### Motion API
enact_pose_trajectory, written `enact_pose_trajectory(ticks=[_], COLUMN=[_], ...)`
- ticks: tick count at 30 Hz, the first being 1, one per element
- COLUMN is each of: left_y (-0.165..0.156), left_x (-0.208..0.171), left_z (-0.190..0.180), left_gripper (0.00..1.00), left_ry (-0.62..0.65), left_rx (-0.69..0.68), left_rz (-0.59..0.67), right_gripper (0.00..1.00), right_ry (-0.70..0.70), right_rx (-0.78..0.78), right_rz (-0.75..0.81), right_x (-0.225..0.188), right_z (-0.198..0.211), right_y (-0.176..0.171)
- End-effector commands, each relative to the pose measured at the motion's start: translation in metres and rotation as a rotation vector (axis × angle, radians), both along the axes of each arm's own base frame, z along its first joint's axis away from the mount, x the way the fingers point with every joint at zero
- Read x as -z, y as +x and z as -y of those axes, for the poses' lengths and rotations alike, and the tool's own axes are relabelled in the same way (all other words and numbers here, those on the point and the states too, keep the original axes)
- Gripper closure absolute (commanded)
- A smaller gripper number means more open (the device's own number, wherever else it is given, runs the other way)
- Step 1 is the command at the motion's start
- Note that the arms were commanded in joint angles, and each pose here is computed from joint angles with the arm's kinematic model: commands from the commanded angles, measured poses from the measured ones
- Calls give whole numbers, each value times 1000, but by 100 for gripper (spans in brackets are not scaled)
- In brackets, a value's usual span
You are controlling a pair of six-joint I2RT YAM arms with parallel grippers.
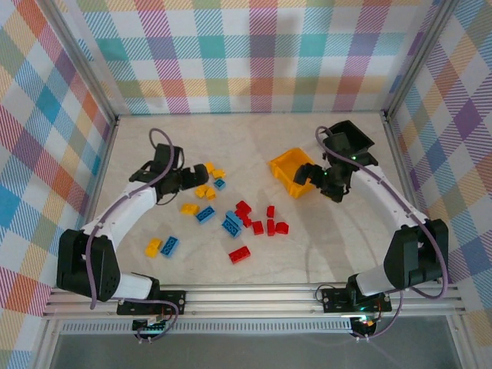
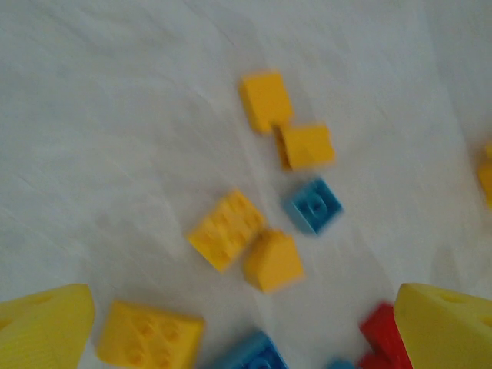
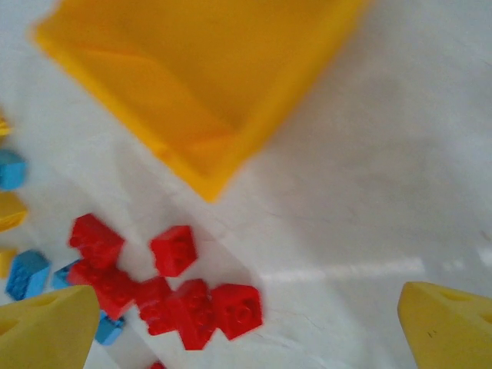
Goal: Sort the legos into containers by color
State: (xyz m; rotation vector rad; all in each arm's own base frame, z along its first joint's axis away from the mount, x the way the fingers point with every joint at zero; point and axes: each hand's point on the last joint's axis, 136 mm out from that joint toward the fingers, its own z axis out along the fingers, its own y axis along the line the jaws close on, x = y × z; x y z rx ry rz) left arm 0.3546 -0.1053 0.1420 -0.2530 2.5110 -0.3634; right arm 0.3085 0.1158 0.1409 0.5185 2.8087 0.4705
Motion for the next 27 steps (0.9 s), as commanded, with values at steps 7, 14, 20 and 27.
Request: enact_pose_trajectory(ticks=[7,14,20,27], left_y=[-41,-58,-68,-70], left_x=[-9,-6,-3,-3], left_z=[-4,-14,-21,-27], left_gripper=[0,0,0,0], left_ry=[24,49,69,95], left_rx=[36,24,12,3], left_rz=[-50,-60,-74,-84], right_gripper=[9,17,19,36], right_ry=[9,45,48,23], right_rx=[431,525,542,538], right_rz=[-148,-146,-151,-204], right_x=[19,33,47,80], right_z=[61,82,84,86], right_y=[34,83,118,131])
